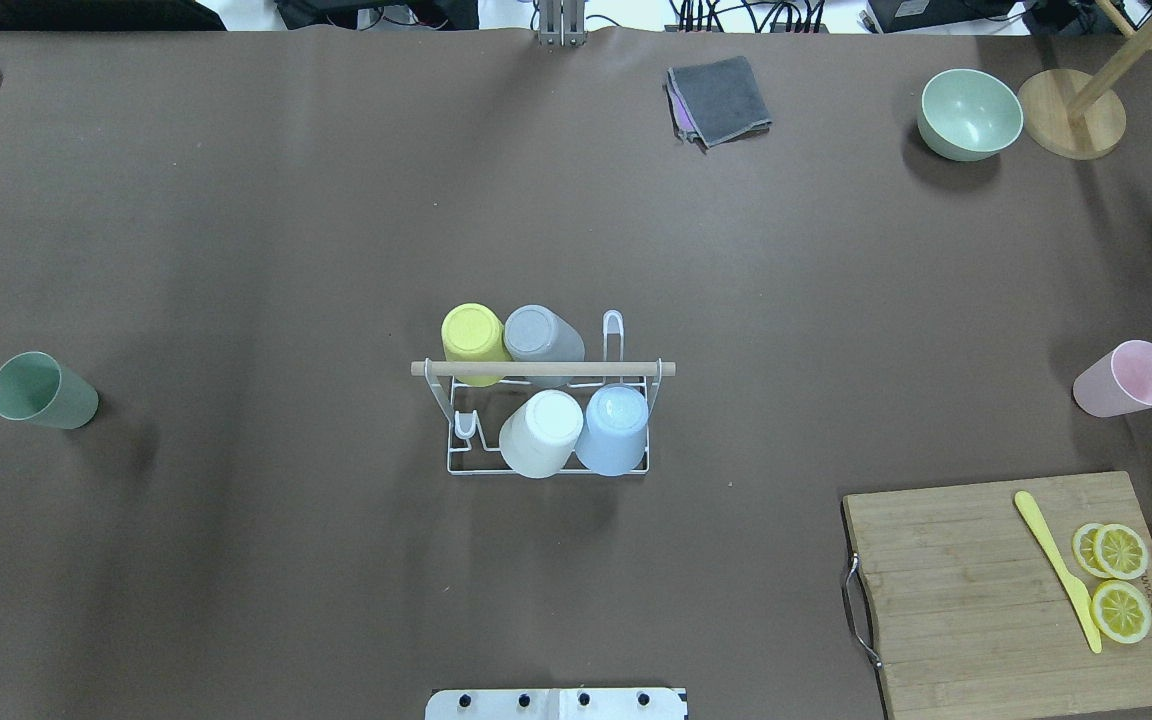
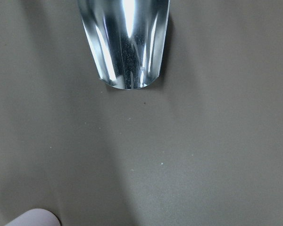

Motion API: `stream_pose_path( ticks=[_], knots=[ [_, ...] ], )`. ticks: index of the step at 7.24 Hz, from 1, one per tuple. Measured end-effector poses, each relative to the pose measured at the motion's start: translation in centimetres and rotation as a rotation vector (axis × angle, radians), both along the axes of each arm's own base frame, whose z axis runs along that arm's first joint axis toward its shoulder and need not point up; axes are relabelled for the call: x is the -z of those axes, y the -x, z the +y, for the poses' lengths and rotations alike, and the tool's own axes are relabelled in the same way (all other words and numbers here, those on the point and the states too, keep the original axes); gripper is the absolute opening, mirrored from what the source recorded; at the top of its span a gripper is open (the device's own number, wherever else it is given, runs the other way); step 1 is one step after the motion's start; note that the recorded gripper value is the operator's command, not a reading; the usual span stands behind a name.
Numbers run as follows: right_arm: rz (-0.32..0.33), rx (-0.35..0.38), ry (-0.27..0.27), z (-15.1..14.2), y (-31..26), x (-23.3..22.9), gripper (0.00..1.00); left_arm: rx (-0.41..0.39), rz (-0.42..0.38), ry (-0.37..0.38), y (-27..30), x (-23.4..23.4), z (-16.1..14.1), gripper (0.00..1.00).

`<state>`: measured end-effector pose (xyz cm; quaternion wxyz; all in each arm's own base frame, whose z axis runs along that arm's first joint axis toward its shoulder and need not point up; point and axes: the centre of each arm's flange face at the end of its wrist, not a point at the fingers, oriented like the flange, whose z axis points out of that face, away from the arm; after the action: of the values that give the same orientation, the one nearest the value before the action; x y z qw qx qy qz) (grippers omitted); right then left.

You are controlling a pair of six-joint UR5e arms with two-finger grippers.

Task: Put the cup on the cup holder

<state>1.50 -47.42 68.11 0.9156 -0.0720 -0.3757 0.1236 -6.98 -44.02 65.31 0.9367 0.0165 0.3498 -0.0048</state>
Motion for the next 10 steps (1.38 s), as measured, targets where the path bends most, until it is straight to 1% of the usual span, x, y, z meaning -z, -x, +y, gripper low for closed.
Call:
stream_pose_path(
  ticks=[3,6,8,10],
  knots=[
    [-0.002,0.001,-0.001,-0.1,0.0,0.1,1.0,-0.001,0.0,0.001,0.0,-0.5,0.6,0.98],
    [-0.008,0.0,-0.002,-0.3,0.1,0.3,1.0,0.0,0.0,-0.004,0.0,-0.3,0.6,0.98],
    [-0.008,-0.004,0.02,-1.3,0.3,0.8,1.0,0.0,0.0,-0.004,0.0,-0.3,0.6,0.98],
    [-0.013,0.007,0.05,-3.3,1.2,1.7,1.0,0.0,0.0,-0.004,0.0,-0.3,0.6,0.98]
  ],
)
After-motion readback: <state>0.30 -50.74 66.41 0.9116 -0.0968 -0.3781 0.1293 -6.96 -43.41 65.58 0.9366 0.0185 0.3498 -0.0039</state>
